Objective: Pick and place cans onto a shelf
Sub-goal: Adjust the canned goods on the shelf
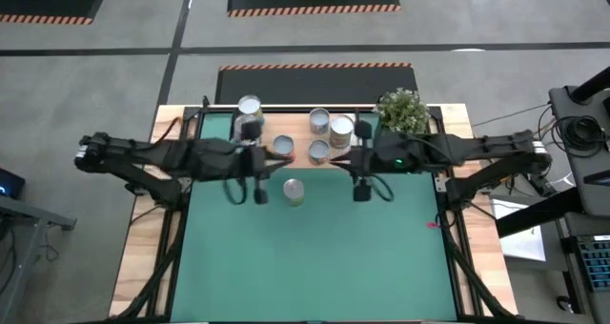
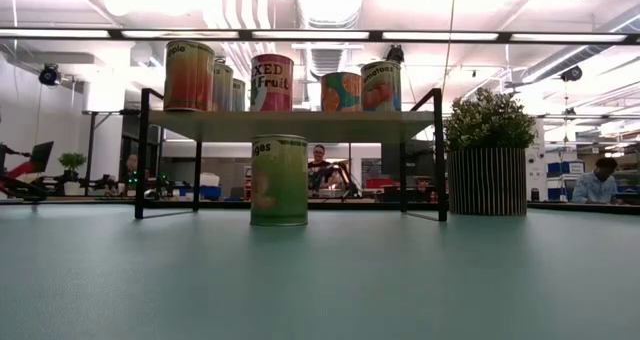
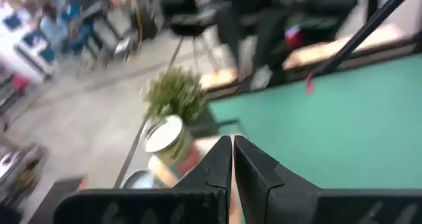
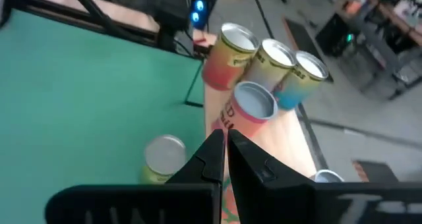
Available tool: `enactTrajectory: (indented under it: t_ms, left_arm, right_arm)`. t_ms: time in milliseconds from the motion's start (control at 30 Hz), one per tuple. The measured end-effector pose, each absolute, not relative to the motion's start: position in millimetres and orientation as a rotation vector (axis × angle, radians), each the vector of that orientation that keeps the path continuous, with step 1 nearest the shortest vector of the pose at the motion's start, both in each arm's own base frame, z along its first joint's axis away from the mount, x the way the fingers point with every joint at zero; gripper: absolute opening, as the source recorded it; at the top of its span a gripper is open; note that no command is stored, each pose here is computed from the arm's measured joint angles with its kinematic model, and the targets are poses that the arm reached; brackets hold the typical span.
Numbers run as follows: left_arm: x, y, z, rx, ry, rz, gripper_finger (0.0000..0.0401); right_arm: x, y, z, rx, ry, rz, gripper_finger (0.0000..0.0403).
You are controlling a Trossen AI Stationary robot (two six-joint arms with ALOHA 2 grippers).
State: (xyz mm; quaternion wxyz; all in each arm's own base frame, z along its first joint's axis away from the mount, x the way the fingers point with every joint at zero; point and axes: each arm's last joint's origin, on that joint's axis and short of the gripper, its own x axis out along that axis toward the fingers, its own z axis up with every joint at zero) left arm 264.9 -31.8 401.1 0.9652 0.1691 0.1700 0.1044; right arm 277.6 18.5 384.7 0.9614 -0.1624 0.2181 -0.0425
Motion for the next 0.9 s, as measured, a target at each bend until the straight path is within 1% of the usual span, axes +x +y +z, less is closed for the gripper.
enactTrajectory:
  t_ms: [133, 300, 433, 533, 700, 900]
  left_arm:
    - [290.7, -9.2, 404.7, 0.345, 0.462, 0.232, 0.0000]
    - [316.8, 25.0, 399.3, 0.301, 0.501, 0.185, 0.0000]
    - [330.7, 62.0, 386.7, 0.270, 0.533, 0.265, 0.0000]
    - [339.7, 90.8, 374.8, 0.220, 0.544, 0.338, 0.0000]
    - [350.0, 126.7, 352.7, 0.106, 0.580, 0.357, 0.0000]
    - [356.3, 154.8, 351.8, 0.016, 0.674, 0.380, 0.0000]
  right_arm:
    - [256.6, 28.7, 366.4, -0.348, 0.362, -0.046, 0.0009]
    - [231.4, 32.9, 351.0, -0.363, 0.253, -0.022, 0.0009]
    - [216.4, 32.5, 338.7, -0.357, 0.218, -0.014, 0.0009]
    - [207.7, 31.1, 333.6, -0.352, 0.190, -0.016, 0.0009]
    - [200.3, 29.7, 333.3, -0.368, 0.172, -0.019, 0.0009]
    - [198.8, 29.4, 333.4, -0.369, 0.169, -0.019, 0.0009]
